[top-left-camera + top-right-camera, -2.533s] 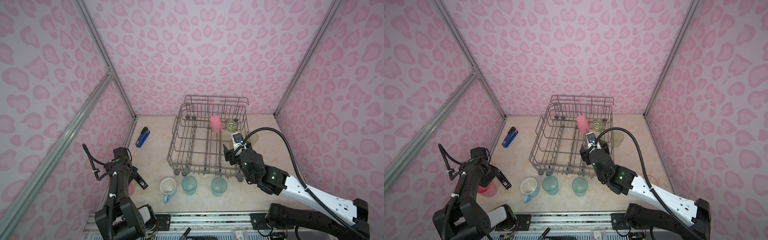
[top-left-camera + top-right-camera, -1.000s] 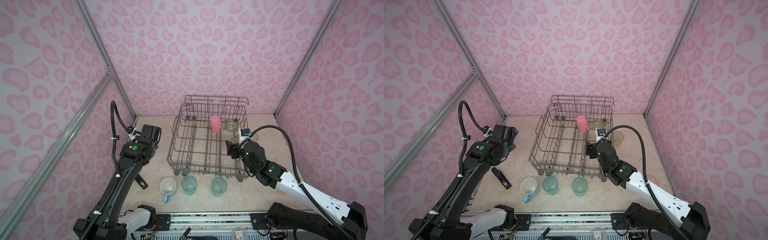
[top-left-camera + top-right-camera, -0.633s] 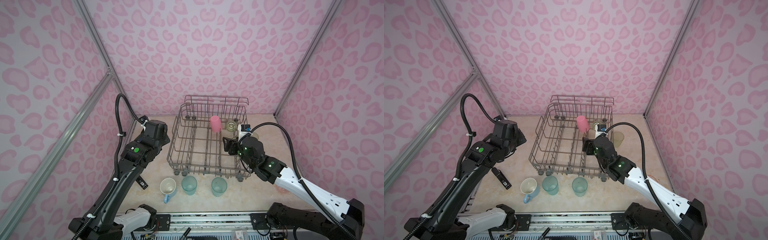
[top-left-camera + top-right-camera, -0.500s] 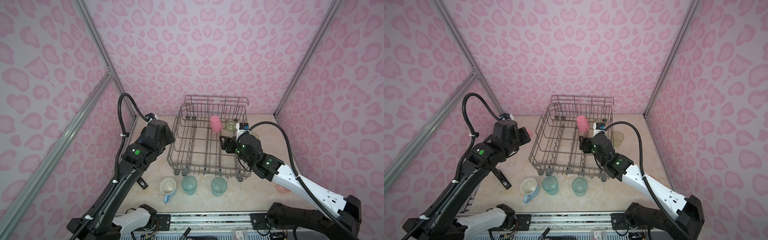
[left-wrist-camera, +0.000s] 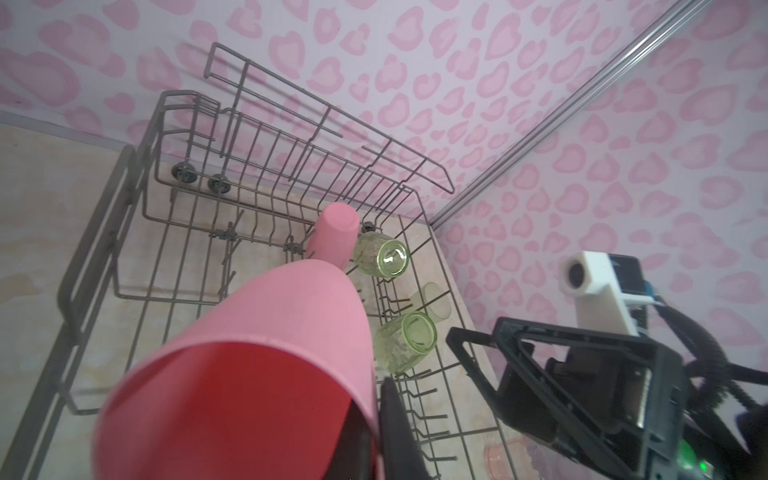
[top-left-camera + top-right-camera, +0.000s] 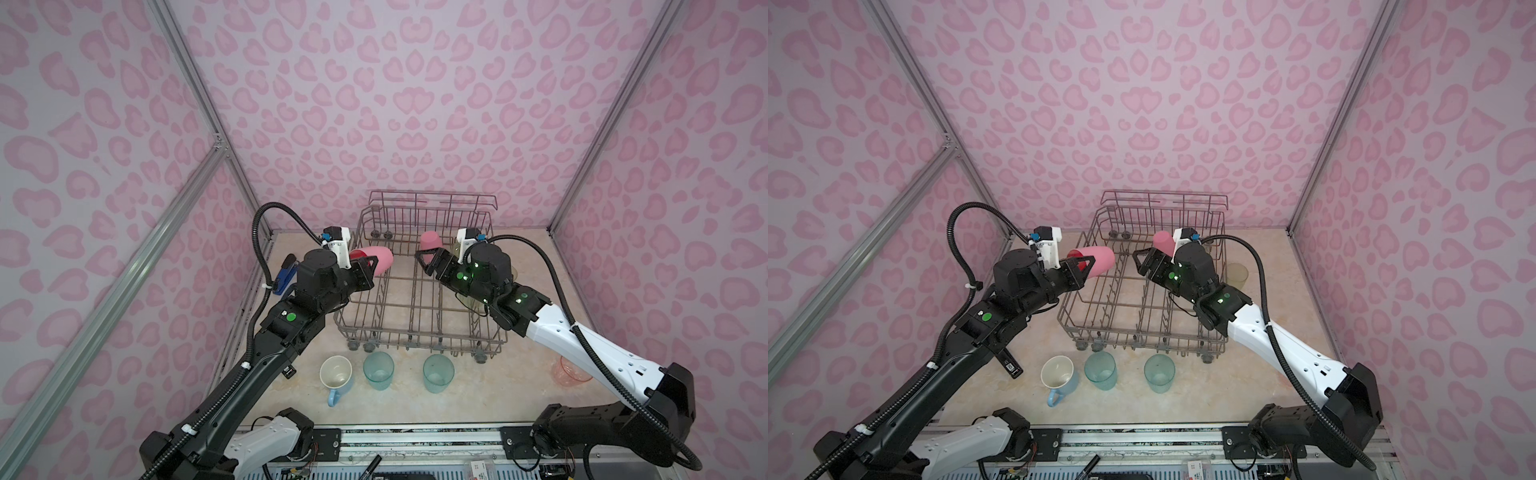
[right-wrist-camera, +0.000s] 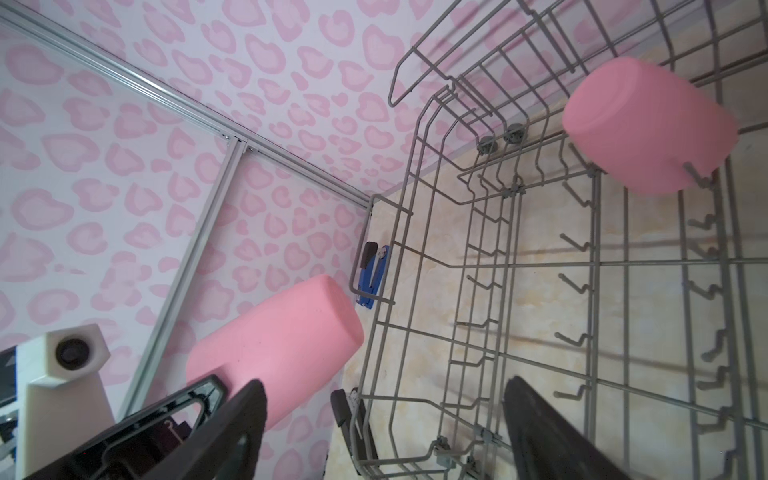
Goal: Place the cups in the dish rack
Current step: 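Close right gripper on the base of the pink cup held by left gripper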
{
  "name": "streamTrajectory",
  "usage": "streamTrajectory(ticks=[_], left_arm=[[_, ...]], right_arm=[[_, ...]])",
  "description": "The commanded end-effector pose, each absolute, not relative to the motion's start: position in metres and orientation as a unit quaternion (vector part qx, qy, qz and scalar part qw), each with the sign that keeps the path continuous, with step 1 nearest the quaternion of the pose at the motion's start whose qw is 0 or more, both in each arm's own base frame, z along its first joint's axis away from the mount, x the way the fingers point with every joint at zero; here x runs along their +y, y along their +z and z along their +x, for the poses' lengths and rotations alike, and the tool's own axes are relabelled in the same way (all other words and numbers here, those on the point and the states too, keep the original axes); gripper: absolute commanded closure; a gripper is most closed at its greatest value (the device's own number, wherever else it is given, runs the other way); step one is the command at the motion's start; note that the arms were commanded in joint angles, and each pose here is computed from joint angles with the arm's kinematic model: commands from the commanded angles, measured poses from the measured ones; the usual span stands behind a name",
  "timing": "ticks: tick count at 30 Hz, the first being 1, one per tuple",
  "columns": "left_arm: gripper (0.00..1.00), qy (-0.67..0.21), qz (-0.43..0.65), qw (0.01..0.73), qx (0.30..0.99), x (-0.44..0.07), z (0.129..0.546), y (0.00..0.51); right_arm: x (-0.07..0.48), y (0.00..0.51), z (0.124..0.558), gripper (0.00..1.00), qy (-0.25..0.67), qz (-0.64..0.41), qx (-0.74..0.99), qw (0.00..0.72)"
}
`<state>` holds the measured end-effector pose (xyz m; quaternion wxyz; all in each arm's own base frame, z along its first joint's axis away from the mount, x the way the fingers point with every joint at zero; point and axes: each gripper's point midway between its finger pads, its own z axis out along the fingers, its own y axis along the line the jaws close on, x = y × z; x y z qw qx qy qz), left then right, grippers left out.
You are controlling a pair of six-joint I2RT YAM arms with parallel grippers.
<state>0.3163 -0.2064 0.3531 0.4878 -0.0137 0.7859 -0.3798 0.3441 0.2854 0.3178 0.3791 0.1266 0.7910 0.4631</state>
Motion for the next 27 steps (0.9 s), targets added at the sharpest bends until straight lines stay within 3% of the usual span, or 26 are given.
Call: streamTrajectory(ticks=[1,11,27], left_arm=[[0.97,-0.449,0.024,0.521,0.726,-0.224,0.308,0.393],[0.97,-0.510,0.086,0.527,0.675,-0.257,0.293,0.409],[0.97,-0.552,0.135,0.519,0.639,-0.294,0.310,0.407]], right_arm=[[0.290,0.332,0.351,0.10,0.524,0.171,0.758,0.349],[0.297,0.350,0.377,0.10,0.624,0.271,0.673,0.290],[0.279,0.358,0.391,0.15,0.636,0.354,0.633,0.264]])
